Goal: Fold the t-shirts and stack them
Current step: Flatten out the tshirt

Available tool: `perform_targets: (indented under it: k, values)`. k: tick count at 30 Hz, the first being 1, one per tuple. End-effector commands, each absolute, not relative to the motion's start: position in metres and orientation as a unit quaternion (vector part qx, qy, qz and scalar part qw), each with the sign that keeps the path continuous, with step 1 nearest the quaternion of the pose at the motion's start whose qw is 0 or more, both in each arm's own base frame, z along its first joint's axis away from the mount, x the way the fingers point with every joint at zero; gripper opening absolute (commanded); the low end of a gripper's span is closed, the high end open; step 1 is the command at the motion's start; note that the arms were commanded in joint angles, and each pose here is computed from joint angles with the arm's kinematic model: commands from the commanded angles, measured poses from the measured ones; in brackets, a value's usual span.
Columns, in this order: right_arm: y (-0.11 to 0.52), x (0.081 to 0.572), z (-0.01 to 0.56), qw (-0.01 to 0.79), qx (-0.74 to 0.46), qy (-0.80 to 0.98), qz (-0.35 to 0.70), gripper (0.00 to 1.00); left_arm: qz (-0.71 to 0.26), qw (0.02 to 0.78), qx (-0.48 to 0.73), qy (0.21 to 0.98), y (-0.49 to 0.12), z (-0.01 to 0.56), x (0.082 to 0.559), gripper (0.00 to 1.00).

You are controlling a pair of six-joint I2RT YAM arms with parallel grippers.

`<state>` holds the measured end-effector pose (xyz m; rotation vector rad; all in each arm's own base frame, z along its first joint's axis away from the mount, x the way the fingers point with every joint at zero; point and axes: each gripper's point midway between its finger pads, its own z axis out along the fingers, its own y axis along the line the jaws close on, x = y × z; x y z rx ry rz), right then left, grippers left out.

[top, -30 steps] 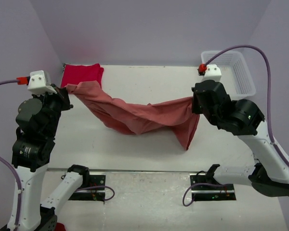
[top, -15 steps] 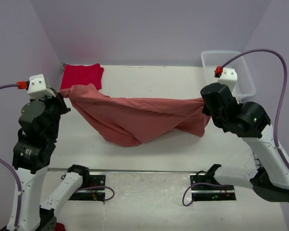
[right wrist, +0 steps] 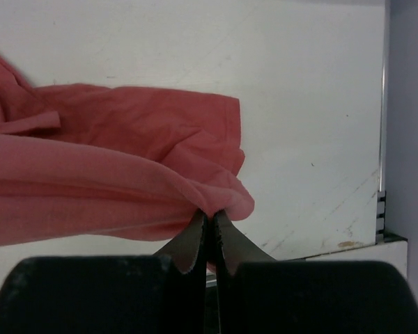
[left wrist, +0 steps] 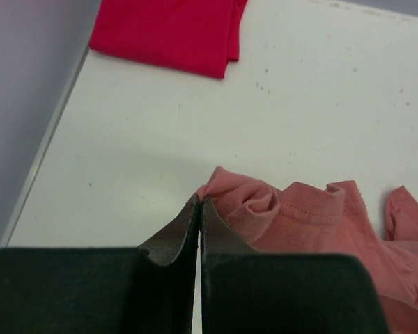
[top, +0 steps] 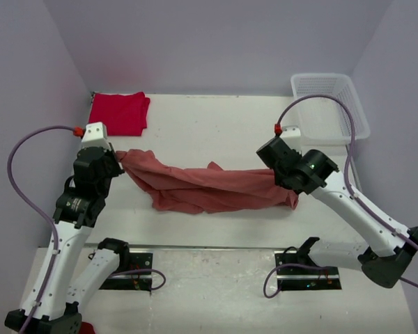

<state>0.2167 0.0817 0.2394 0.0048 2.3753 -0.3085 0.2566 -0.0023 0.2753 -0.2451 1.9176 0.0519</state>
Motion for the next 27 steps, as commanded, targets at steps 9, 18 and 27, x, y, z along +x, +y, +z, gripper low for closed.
perform_targets:
  k: [9, 18, 27]
  values:
    - [0.097, 0.271, 0.184, 0.325, 0.002, 0.941, -0.098, 0.00, 0.034, 0.524, -0.135, 0.840, -0.011, 0.217, 0.312, 0.00]
    - [0.095, 0.342, 0.169, 0.299, 0.017, 0.950, -0.093, 0.00, 0.039, 0.510, -0.142, 0.847, -0.022, 0.209, 0.382, 0.00]
    - [0.086, 0.360, 0.260, 0.393, 0.041, 0.915, -0.078, 0.00, -0.025, 0.600, -0.120, 0.790, -0.037, 0.331, 0.400, 0.00]
